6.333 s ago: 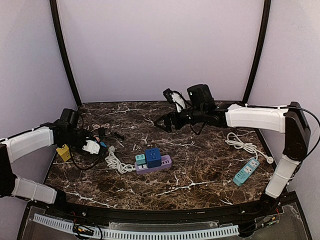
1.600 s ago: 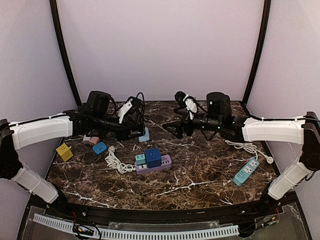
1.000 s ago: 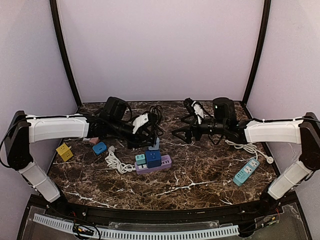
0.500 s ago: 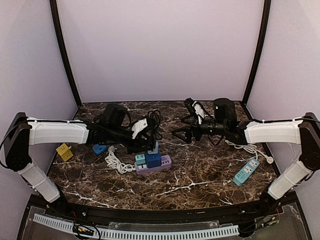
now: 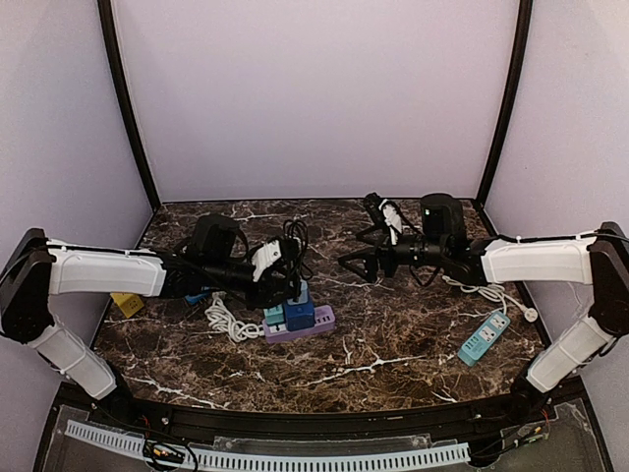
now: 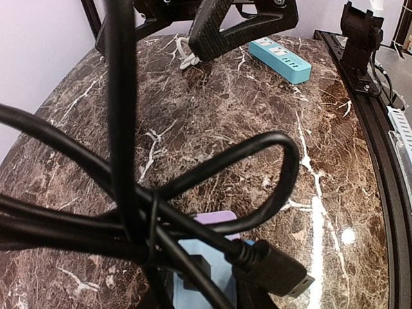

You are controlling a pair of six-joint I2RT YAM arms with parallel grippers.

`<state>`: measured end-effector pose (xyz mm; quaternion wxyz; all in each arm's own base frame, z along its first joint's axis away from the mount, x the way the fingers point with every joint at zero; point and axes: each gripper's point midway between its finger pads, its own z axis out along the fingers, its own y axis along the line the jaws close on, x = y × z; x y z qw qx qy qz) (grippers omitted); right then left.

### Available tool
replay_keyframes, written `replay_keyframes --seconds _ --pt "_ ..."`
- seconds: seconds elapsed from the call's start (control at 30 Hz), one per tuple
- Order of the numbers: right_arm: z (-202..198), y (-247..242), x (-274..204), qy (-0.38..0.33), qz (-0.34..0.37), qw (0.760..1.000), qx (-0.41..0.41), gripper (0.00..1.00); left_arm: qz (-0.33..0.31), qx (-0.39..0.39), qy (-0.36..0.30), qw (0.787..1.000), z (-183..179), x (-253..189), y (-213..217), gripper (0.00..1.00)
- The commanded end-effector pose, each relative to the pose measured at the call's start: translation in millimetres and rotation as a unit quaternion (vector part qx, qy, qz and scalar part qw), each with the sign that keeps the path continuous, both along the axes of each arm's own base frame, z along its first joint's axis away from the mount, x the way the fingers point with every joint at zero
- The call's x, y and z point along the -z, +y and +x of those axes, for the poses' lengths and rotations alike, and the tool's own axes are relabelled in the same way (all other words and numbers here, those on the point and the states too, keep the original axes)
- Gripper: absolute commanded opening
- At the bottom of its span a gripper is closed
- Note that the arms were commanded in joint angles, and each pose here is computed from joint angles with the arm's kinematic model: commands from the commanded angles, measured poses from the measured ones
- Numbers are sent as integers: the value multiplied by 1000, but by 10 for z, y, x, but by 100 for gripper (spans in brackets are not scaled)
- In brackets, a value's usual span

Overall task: Insert the plug
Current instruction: Insert the plug into the socket.

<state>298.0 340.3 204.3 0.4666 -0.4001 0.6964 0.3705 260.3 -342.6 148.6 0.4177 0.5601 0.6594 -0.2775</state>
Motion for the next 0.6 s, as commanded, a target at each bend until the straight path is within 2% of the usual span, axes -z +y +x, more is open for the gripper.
replay_keyframes --seconds 0.0,0.1,0.2,0.33,0.43,0.57 --pt "-35 -37 -108 -10 14 1000 -2 99 76 -20 68 995 -162 659 270 1" --pt "-46 -25 -119 -8 16 1000 -7 99 85 -16 85 993 -245 787 317 1" --pt "-49 -19 -141 -8 21 1000 -9 99 88 -58 140 985 -221 876 390 1" --pt "-85 30 -146 -1 32 999 -26 99 90 -53 196 975 -388 947 456 1" --pt "-227 138 -156 -2 48 995 -84 91 97 -67 195 974 -387 985 505 1" --pt "-584 370 -110 -32 63 971 -227 86 99 -30 117 988 -360 878 445 1"
